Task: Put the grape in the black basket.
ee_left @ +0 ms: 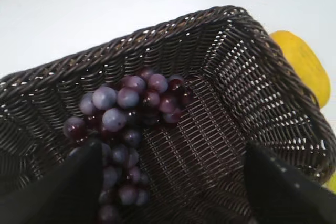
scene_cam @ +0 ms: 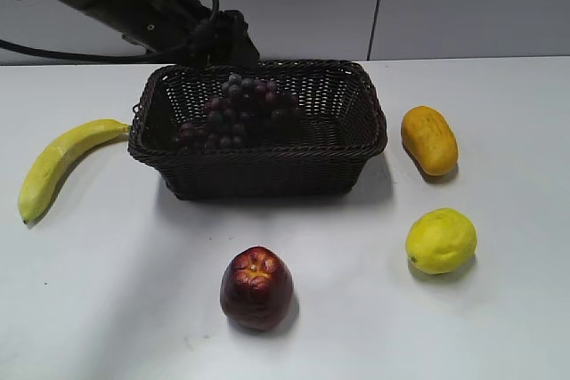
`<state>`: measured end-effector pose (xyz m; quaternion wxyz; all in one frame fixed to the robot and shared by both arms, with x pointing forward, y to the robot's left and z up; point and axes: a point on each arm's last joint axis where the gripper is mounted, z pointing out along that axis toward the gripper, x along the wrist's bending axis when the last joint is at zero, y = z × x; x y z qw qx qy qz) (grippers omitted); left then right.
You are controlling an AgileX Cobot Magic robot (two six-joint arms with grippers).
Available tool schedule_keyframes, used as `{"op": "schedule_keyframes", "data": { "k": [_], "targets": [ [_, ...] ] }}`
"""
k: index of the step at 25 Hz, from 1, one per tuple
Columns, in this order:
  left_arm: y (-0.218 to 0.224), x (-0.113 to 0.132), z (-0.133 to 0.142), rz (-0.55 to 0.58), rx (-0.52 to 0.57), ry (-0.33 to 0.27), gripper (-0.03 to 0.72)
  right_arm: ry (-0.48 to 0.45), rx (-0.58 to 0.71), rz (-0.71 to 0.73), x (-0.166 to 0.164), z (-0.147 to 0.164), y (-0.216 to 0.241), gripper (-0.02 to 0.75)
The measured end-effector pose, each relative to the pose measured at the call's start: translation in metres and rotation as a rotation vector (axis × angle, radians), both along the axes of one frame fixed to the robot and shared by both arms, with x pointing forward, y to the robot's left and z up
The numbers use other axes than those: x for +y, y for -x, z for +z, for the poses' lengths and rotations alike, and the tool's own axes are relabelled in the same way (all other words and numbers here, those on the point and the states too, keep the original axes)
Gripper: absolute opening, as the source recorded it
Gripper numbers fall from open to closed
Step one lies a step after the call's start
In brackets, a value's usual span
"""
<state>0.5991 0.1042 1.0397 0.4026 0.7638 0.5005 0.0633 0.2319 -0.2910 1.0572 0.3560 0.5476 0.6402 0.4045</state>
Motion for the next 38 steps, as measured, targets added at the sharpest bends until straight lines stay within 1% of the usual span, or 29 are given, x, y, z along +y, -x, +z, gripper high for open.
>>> {"op": "schedule_keyframes", "data": {
  "k": [2, 5, 9, 11, 14, 17, 19, 21, 23, 24, 26, 29, 32, 34, 38],
  "targets": [
    [0.006, 0.009, 0.020, -0.010, -0.035, -0.003, 0.622, 0.000, 0.000, 0.000, 0.000, 0.000, 0.000, 0.551],
    [0.015, 0.036, 0.049, 0.011, -0.049, -0.006, 0.622, 0.000, 0.000, 0.000, 0.000, 0.000, 0.000, 0.551],
    [0.027, 0.092, 0.075, 0.086, -0.012, -0.048, 0.606, 0.000, 0.000, 0.000, 0.000, 0.000, 0.000, 0.551],
    [0.033, 0.123, 0.083, 0.143, 0.023, -0.088, 0.598, 0.000, 0.000, 0.000, 0.000, 0.000, 0.000, 0.551],
    [0.046, 0.162, 0.089, 0.212, 0.095, -0.150, 0.594, 0.000, 0.000, 0.000, 0.000, 0.000, 0.000, 0.551],
    [0.061, 0.190, 0.094, 0.289, 0.168, -0.184, 0.591, 0.000, 0.000, 0.000, 0.000, 0.000, 0.000, 0.551],
    [0.070, 0.203, 0.097, 0.343, 0.215, -0.210, 0.588, 0.000, 0.000, 0.000, 0.000, 0.000, 0.000, 0.551],
    [0.082, 0.212, 0.095, 0.388, 0.248, -0.249, 0.587, 0.000, 0.000, 0.000, 0.000, 0.000, 0.000, 0.551],
    [0.095, 0.214, 0.091, 0.401, 0.266, -0.281, 0.587, 0.000, 0.000, 0.000, 0.000, 0.000, 0.000, 0.551],
    [0.104, 0.214, 0.088, 0.406, 0.274, -0.288, 0.586, 0.000, 0.000, 0.000, 0.000, 0.000, 0.000, 0.551],
    [0.122, 0.212, 0.080, 0.417, 0.286, -0.286, 0.586, 0.000, 0.000, 0.000, 0.000, 0.000, 0.000, 0.551],
    [0.153, 0.208, 0.072, 0.435, 0.253, -0.277, 0.586, 0.000, 0.000, 0.000, 0.000, 0.000, 0.000, 0.551],
    [0.188, 0.204, 0.067, 0.461, 0.161, -0.266, 0.586, 0.000, 0.000, 0.000, 0.000, 0.000, 0.000, 0.551],
    [0.213, 0.202, 0.065, 0.483, 0.074, -0.261, 0.586, 0.000, 0.000, 0.000, 0.000, 0.000, 0.000, 0.551],
    [0.256, 0.200, 0.051, 0.516, -0.064, -0.287, 0.585, 0.000, 0.000, 0.000, 0.000, 0.000, 0.000, 0.551]
  ]
}}
